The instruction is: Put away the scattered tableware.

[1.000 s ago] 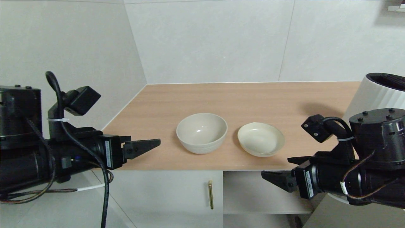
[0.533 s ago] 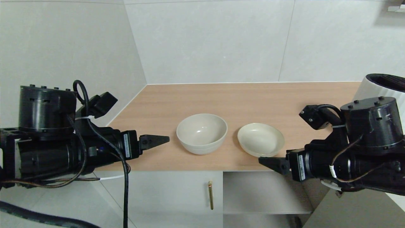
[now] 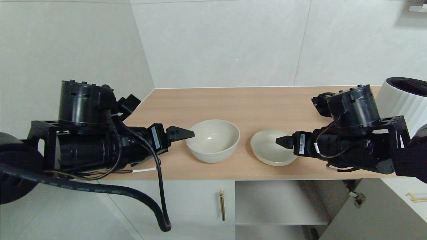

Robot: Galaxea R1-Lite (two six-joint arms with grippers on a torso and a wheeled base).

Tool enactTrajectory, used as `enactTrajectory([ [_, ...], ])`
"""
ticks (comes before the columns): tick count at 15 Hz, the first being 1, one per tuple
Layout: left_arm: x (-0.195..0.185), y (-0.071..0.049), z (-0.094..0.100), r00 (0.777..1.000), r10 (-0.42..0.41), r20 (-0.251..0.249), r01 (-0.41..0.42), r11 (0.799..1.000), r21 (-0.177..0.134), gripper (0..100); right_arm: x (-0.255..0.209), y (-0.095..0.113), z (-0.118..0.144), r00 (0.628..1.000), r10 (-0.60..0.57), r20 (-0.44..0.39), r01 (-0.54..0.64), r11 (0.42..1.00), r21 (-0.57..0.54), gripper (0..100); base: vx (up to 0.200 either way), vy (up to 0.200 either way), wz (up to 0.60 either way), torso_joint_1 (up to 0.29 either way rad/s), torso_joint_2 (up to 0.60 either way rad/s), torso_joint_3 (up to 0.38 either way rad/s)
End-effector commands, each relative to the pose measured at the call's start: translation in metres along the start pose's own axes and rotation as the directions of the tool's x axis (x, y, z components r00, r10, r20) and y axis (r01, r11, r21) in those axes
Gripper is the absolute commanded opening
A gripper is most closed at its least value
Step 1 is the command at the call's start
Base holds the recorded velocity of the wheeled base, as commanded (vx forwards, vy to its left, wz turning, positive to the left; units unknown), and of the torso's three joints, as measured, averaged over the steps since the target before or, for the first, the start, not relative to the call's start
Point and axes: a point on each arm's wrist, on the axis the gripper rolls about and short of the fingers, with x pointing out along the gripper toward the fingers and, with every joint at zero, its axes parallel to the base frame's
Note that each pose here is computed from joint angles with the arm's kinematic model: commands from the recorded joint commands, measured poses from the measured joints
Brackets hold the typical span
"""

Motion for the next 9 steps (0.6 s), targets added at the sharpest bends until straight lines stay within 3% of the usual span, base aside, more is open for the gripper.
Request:
enactTrajectory([
  [1, 0.015, 0.004, -0.004, 0.999, 0.017, -0.037, -0.018, 1.0, -0.016, 100, 0.01, -0.003, -0.001, 1.0, -0.029, -0.008, 0.029, 1.0, 0.002, 100, 0.0, 0.0, 0.0, 0.0, 0.0, 0.0],
  [2, 0.026, 0.002, -0.006, 0.998, 0.019, -0.058, -0.023, 0.997, -0.067, 100, 0.013, -0.003, -0.003, 0.999, -0.036, -0.015, 0.036, 0.999, -0.001, 100, 0.0, 0.0, 0.0, 0.0, 0.0, 0.0],
  [4, 0.039, 0.006, -0.007, 0.997, 0.052, -0.064, -0.058, 0.992, -0.11, 100, 0.013, -0.003, -0.003, 0.999, -0.036, -0.016, 0.036, 0.999, -0.001, 100, 0.0, 0.0, 0.0, 0.0, 0.0, 0.0],
  [9, 0.048, 0.009, -0.006, 0.994, 0.092, -0.054, -0.098, 0.989, -0.112, 100, 0.013, -0.003, -0.003, 0.999, -0.037, -0.018, 0.037, 0.999, -0.003, 100, 0.0, 0.0, 0.0, 0.0, 0.0, 0.0],
])
